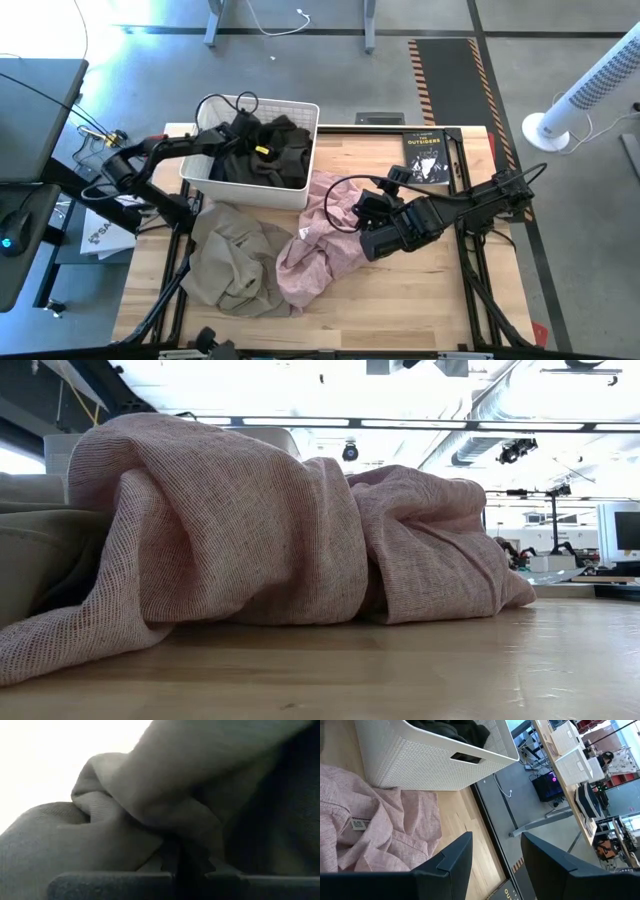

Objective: Sort clothes
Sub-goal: Put the black jacket into the laundry bin, then put the brown polo shirt into the laundry bin

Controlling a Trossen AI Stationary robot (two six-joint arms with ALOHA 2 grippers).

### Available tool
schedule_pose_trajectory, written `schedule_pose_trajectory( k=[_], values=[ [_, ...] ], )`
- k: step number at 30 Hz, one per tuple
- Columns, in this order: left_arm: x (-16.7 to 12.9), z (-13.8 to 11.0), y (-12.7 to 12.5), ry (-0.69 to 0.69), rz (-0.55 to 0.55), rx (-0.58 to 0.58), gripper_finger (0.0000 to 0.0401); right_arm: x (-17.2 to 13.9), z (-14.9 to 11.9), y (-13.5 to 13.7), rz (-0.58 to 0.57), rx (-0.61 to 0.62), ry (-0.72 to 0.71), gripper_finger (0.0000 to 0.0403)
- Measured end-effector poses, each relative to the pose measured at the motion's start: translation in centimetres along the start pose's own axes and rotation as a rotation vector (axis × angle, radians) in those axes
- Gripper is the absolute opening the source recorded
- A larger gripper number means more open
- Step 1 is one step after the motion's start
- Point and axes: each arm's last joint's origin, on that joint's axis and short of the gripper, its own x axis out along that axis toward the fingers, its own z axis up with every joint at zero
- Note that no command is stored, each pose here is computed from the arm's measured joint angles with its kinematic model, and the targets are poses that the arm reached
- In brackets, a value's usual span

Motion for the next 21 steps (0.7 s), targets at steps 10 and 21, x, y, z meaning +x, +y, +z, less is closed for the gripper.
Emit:
schedule_pose_trajectory(
  k=[10,21],
  values=[
    [-13.2,3.2,-3.6,-0.428,-0.022,0.145,0.0,0.0,0.0,0.0,0.003,0.003,0.002,0.0165],
    [-26.1,-2.0,-6.8,-0.672,-0.738,0.325,0.0,0.0,0.0,0.0,0.01,0.002,0.006,0.0165]
  ],
)
